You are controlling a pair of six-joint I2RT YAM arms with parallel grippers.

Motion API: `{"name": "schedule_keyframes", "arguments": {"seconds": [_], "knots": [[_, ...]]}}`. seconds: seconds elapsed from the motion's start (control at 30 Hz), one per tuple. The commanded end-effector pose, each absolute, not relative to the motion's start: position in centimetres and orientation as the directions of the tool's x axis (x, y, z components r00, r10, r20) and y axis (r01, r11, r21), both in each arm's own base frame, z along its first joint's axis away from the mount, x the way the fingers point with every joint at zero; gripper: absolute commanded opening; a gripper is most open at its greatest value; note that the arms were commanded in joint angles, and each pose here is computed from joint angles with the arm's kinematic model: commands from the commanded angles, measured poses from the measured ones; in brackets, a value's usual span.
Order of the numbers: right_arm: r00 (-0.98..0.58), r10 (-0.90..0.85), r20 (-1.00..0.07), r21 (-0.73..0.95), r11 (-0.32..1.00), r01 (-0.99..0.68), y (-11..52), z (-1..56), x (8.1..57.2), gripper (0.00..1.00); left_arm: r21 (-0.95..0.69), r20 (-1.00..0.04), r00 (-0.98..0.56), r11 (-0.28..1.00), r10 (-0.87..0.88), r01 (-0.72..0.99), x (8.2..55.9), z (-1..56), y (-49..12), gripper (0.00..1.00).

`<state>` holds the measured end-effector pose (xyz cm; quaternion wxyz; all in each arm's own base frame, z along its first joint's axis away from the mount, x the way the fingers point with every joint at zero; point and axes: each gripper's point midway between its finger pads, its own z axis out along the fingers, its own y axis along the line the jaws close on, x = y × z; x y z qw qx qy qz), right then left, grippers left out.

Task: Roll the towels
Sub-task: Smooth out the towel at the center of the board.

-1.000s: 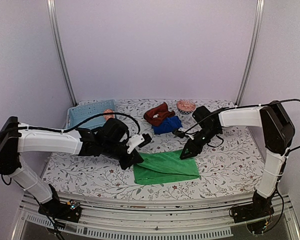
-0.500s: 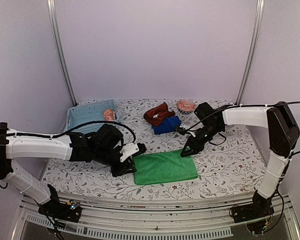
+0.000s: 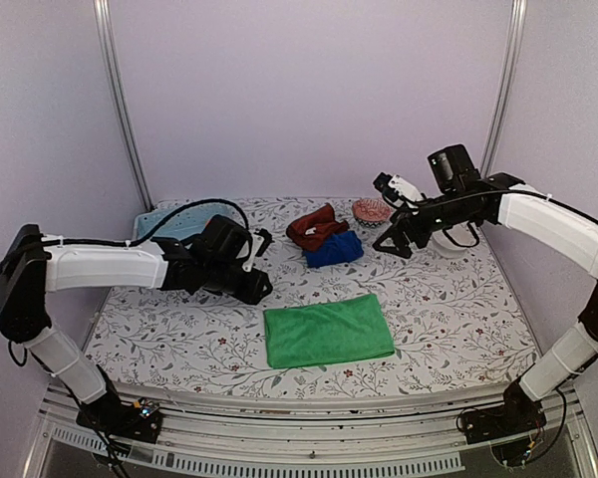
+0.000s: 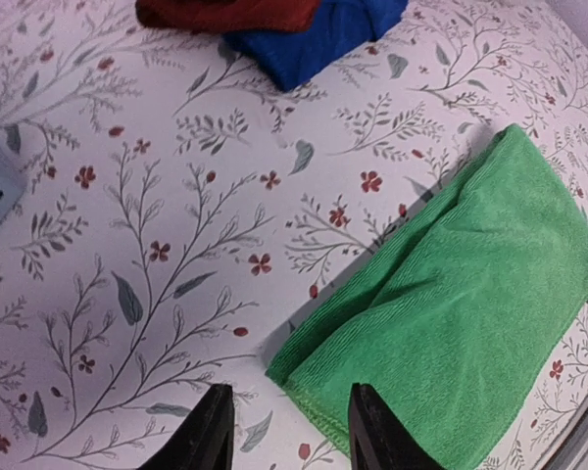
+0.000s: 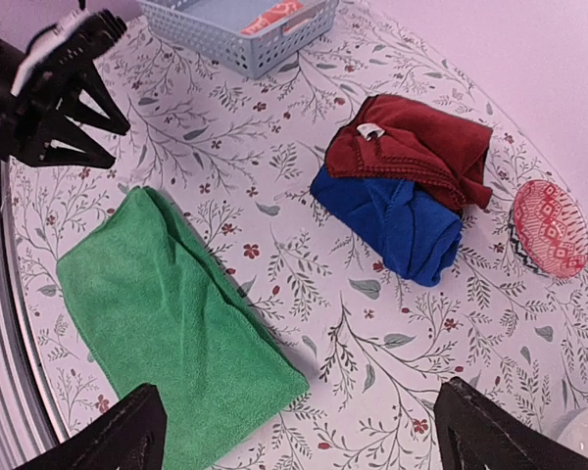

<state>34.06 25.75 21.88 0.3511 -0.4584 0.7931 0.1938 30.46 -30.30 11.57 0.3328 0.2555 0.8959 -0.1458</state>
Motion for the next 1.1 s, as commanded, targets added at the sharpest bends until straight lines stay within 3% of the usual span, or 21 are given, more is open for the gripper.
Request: {"name": "schedule_keyframes", "arguments": {"seconds": [0.0, 0.17, 0.33, 0.53, 0.67, 0.87, 1.07], "knots": [[-0.396, -0.591, -0.703, 0.135, 0.435, -0.890, 26.3, 19.0, 33.2, 1.00, -0.333, -0.592, -0.789, 0.841, 0.165, 0.426, 30.2, 9.0, -28.7, 0.43], [-0.398, -0.614, -0.681, 0.282, 0.282, -0.917, 27.4, 13.8, 30.0, 0.78, -0.462, -0.539, -0.824, 0.757, 0.174, 0.463, 28.9, 7.2, -29.9, 0.43], [-0.442, -0.627, -0.641, 0.346, 0.278, -0.896, 27.4, 10.3, 29.3, 0.68, -0.454, -0.517, -0.835, 0.767, 0.187, 0.453, 29.2, 5.8, -29.8, 0.43], [-0.462, -0.637, -0.617, 0.390, 0.263, -0.883, 27.6, 9.1, 28.8, 0.65, -0.428, -0.499, -0.839, 0.781, 0.216, 0.455, 29.9, 4.4, -30.1, 0.40], [-0.469, -0.644, -0.604, 0.400, 0.264, -0.878, 27.6, 8.4, 28.8, 0.64, -0.417, -0.508, -0.832, 0.782, 0.223, 0.463, 30.3, 4.5, -30.3, 0.28], [-0.508, -0.662, -0.551, 0.412, 0.314, -0.855, 27.3, 6.3, 29.6, 0.57, -0.407, -0.559, -0.800, 0.768, 0.219, 0.495, 30.7, 6.6, -30.4, 0.02], [-0.553, -0.652, -0.519, 0.345, 0.432, -0.833, 27.0, 4.9, 32.5, 0.49, -0.386, -0.589, -0.779, 0.773, 0.213, 0.504, 31.3, 7.9, -30.2, 0.00]]}}
